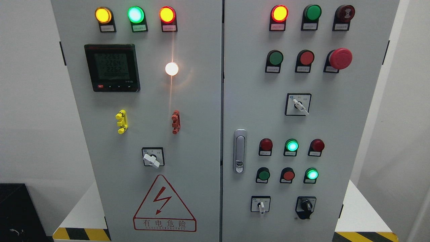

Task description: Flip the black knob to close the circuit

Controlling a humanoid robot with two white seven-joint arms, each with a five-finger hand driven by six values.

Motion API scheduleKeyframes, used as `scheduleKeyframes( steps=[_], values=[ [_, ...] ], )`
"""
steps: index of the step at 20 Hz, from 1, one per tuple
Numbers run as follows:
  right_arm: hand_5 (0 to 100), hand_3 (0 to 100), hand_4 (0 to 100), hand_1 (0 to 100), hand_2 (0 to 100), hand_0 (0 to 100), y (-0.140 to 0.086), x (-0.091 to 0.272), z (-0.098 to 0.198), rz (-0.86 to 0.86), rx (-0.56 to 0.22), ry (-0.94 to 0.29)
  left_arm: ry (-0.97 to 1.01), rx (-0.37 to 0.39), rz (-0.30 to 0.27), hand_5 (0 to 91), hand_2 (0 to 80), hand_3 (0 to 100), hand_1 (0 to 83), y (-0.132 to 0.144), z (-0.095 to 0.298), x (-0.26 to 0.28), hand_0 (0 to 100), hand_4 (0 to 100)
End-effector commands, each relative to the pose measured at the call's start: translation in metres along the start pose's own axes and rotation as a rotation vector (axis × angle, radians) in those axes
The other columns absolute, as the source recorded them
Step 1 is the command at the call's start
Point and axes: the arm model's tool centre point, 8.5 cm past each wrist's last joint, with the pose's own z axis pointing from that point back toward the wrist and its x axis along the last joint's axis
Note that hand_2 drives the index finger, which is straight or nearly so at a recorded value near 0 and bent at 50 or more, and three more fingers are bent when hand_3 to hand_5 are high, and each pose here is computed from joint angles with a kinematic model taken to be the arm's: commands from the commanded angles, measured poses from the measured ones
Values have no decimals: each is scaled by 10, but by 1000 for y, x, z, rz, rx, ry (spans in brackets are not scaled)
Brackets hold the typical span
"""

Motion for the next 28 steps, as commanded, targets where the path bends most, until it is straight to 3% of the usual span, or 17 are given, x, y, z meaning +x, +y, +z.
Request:
scheduleKeyframes(
  steps=[1,6,9,10,14,22,28],
  values=[
    [565,726,641,13,503,0,-27,83,-11,151,-80,-213,-5,-3,3,0,0,0,556,-2,0,-5,120,0],
    [660,804,708,4,604,0,-35,105,-19,241,-144,-238,-5,-3,3,0,0,0,556,-2,0,-5,120,0],
    [775,893,788,0,708,0,-41,116,-26,346,-236,-227,-7,-3,3,0,0,0,556,-2,0,-4,120,0],
    [857,949,855,0,774,0,-41,120,-28,374,-248,-215,-5,-3,3,0,0,0,556,-2,0,-5,120,0],
    [952,1000,936,0,839,0,-39,136,-34,493,-284,-153,-5,-3,3,0,0,0,556,-2,0,-5,120,0],
    [1000,1000,973,0,880,0,-46,157,-44,656,-360,-155,-5,-3,3,0,0,0,556,-2,0,-5,120,0],
    [1000,1000,985,0,887,0,-35,184,-60,733,-373,-209,-5,-3,3,0,0,0,556,-2,0,-5,120,0]
  ],
)
